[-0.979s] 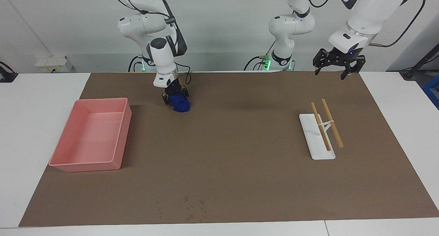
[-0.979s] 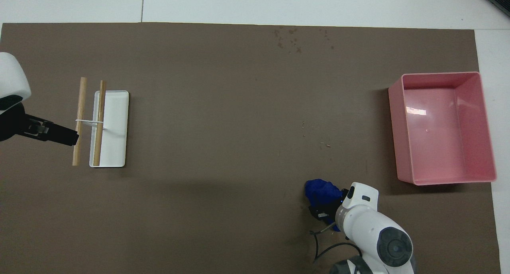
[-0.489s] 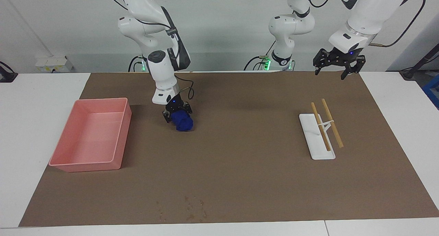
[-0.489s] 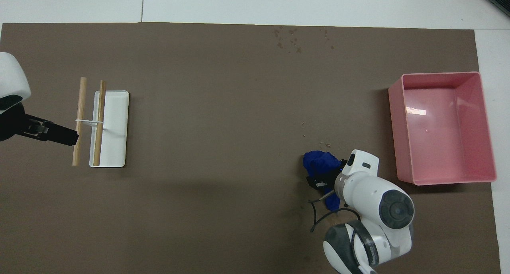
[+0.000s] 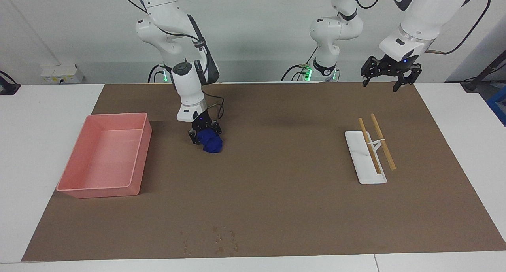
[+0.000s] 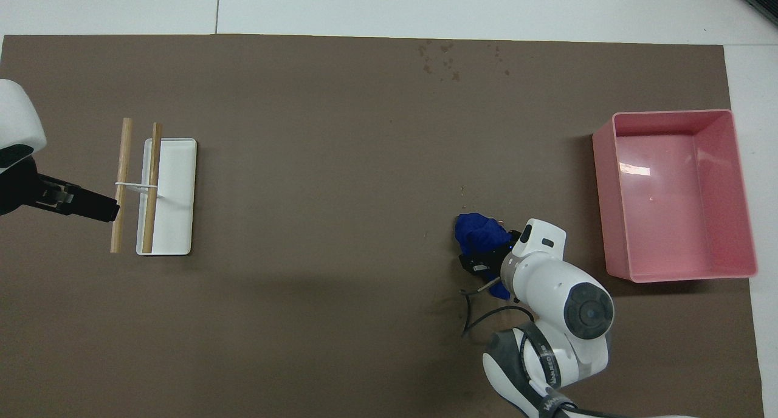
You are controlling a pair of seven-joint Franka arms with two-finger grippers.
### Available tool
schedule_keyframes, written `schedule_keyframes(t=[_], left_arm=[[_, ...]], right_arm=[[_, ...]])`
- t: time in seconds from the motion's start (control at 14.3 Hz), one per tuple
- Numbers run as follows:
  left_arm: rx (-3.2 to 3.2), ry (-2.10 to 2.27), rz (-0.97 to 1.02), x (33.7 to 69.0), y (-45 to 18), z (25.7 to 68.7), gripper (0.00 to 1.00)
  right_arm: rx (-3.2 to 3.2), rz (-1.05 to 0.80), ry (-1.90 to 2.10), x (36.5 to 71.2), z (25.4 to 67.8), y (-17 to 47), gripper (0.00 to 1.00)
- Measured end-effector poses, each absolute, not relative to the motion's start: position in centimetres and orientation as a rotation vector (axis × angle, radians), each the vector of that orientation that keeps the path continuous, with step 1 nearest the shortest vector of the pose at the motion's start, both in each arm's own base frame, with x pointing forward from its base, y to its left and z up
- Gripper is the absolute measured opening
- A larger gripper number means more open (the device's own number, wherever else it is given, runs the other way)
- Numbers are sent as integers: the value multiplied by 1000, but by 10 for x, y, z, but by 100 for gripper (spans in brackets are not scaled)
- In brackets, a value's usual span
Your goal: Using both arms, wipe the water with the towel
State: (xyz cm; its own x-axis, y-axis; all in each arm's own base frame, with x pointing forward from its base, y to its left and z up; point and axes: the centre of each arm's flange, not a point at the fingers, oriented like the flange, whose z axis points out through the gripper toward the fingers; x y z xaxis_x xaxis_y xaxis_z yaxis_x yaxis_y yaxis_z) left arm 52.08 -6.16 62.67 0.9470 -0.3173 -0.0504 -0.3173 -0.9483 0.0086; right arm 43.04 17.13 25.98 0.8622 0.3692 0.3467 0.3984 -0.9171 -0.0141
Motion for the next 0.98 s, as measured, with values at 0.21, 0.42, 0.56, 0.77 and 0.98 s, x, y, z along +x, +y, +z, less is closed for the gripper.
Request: schedule_keyframes(t=[0.21,0.42,0.56,0.77,0.98], left_arm=[[3099,-505,-80,521,-62,627,100],[3099,-505,-80,521,-62,627,100],[3099,-505,-80,521,-62,627,100],[3099,-505,-81,521,-62,627,100],[3099,-505,-81,521,-62,627,100]], right_arm=[[-2940,-545,-534,390,257,180,2],[-2933,-527,-544,365,257,188,2],[-2934,-518,-559,358,257,188,2],[-2958,-432,-579,346,261,186,2],[-3007,-227,-614,331,274,180,2]])
